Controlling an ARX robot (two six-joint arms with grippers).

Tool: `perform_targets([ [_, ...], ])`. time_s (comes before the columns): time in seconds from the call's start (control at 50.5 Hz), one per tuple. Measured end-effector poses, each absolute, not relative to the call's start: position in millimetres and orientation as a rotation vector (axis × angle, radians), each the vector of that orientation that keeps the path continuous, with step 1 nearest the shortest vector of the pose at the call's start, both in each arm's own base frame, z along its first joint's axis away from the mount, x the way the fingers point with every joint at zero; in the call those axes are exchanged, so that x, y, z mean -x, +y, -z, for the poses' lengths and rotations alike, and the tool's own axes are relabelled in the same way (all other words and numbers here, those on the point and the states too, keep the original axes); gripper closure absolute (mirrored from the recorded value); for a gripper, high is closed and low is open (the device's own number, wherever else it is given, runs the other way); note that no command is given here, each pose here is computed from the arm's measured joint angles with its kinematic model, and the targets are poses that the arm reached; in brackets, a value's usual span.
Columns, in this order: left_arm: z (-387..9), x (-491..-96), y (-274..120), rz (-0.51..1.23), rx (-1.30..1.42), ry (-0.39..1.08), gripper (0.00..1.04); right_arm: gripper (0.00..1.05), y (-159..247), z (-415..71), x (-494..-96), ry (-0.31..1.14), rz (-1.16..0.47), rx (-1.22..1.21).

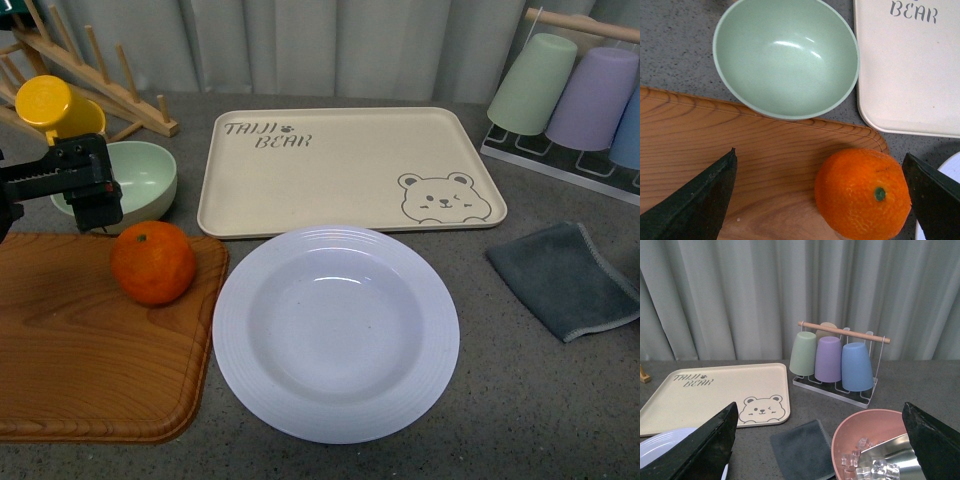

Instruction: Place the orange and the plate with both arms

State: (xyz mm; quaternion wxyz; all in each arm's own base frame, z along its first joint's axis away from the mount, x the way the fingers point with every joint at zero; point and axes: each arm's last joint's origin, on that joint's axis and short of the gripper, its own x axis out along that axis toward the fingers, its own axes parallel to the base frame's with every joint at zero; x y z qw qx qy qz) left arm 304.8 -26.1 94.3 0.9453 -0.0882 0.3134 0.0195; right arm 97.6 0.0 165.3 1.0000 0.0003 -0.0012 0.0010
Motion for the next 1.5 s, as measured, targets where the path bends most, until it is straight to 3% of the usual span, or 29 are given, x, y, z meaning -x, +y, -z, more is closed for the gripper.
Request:
perform_targets([
  [0.455, -75, -311, -47, 0.097, 0.183, 0.75, 0.06, 0.09, 0, -165, -98, -0.002, -0.002, -0.001],
  [1.029, -60, -316, -51, 0.136, 0.18, 0.813, 0.06, 0.09, 0, -165, -98, -0.002, -0.002, -0.001],
  [1.246, -58, -316, -51, 0.145, 0.185, 0.823, 0.33, 0.09, 0, -165, -98, -0.002, -0.002, -0.001],
  [1.345, -58, -316, -51, 0.146, 0.184, 0.824, 0.39, 0.09, 0, -165, -98, -0.002, -0.002, 0.0],
  [1.503, -72, -314, -51, 0.144, 0.176, 0.79, 0.41, 0.09, 0, -165, -98, -0.002, -0.002, -0.001],
])
